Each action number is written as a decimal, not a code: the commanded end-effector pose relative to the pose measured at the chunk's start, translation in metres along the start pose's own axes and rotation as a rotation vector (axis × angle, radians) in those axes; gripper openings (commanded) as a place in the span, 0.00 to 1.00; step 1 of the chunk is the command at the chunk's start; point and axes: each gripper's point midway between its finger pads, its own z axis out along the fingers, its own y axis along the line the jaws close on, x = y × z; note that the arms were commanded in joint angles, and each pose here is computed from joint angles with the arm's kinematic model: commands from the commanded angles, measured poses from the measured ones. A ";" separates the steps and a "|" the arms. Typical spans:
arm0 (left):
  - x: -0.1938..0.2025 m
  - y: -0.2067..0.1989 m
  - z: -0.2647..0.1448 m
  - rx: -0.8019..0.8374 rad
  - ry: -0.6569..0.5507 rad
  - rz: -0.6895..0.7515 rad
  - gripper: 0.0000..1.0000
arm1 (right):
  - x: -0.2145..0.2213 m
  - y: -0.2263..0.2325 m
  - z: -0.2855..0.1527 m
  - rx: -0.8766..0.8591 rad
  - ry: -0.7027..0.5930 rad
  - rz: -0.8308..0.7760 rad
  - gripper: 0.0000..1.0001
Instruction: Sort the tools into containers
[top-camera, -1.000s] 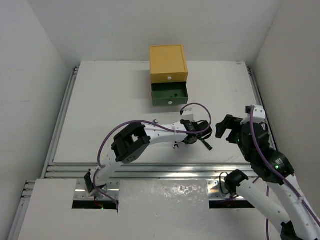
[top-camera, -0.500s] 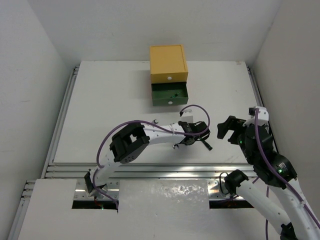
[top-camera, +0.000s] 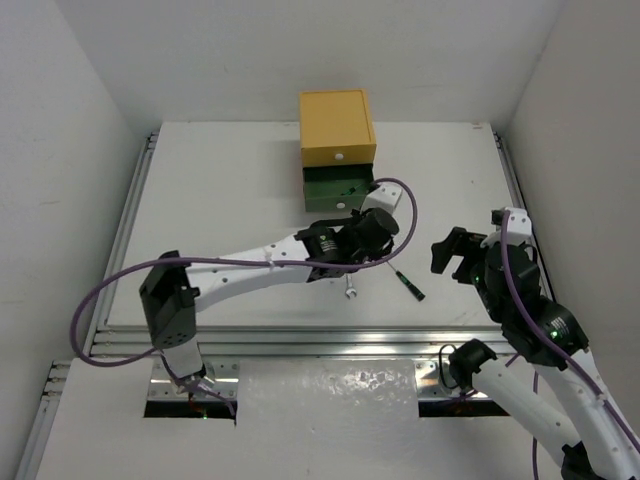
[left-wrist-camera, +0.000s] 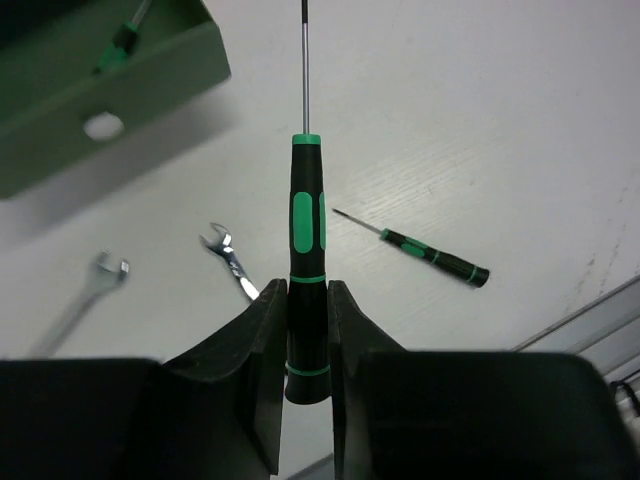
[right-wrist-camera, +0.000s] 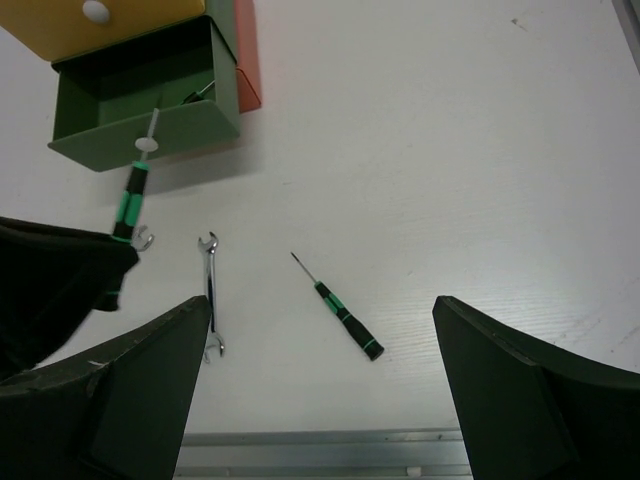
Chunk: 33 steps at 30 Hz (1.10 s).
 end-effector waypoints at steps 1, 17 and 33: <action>-0.026 0.017 -0.014 0.036 -0.097 0.299 0.00 | -0.016 0.008 0.000 -0.030 -0.049 0.009 0.93; -0.134 0.114 0.026 0.165 -0.333 0.752 0.02 | 0.048 0.046 0.026 -0.203 0.242 -0.163 0.94; -0.121 0.143 0.099 0.158 -0.158 0.807 0.17 | 0.111 0.023 0.041 -0.114 0.440 -0.241 0.99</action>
